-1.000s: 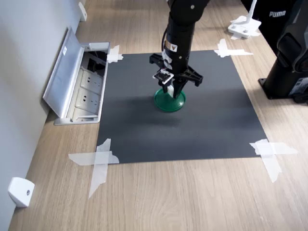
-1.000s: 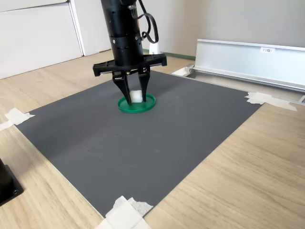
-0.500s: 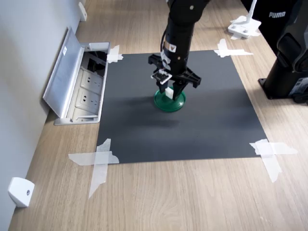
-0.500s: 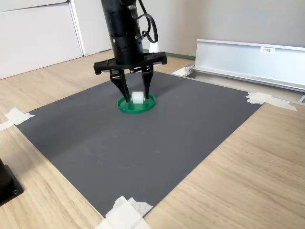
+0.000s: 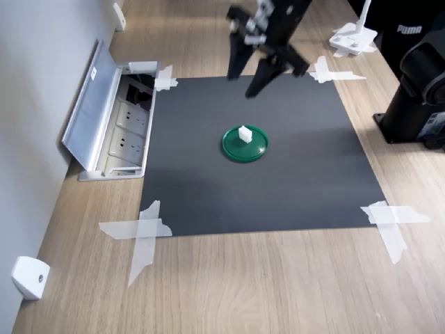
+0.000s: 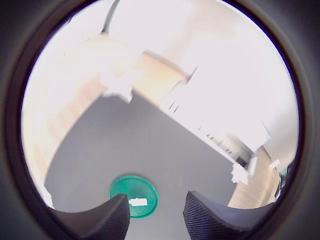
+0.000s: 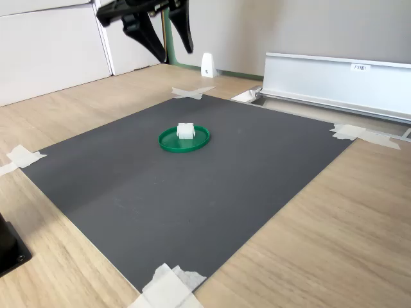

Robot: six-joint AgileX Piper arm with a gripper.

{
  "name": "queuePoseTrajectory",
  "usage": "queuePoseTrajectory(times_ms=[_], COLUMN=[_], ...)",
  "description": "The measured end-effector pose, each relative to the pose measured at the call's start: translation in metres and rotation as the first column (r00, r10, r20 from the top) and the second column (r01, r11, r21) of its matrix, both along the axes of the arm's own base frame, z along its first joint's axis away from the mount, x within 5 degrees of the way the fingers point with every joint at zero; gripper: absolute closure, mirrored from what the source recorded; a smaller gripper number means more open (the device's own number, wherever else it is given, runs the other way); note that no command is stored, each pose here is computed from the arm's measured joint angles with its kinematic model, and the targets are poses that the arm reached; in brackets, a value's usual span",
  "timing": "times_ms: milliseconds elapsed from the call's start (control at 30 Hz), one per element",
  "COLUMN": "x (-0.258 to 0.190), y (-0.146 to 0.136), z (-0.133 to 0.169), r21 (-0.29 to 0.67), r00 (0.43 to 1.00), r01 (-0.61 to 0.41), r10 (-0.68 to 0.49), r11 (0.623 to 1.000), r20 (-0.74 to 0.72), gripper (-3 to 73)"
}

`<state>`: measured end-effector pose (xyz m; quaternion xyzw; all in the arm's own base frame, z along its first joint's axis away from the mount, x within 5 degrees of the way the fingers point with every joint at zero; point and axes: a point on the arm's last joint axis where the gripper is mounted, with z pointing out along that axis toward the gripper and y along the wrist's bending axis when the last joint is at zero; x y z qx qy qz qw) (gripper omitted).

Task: Grasp a white terminal and put it on the green lid.

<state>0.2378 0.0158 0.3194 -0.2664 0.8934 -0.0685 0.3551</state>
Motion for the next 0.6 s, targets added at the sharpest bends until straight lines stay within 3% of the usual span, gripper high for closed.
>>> queuePoseTrajectory(times_ms=[167,367,600], x=[-0.032,-0.069,-0.111], y=[-0.003,-0.006,-0.008], z=[0.034,0.056,0.034], r21=[0.082,0.203,0.388], r00=[0.985,0.920,0.805], r01=[0.077,0.106,0.082], r10=[-0.089,-0.174,-0.290], r11=[0.994,0.973,0.918], r20=[0.146,0.351,0.518], gripper=[36.7,65.2,70.0])
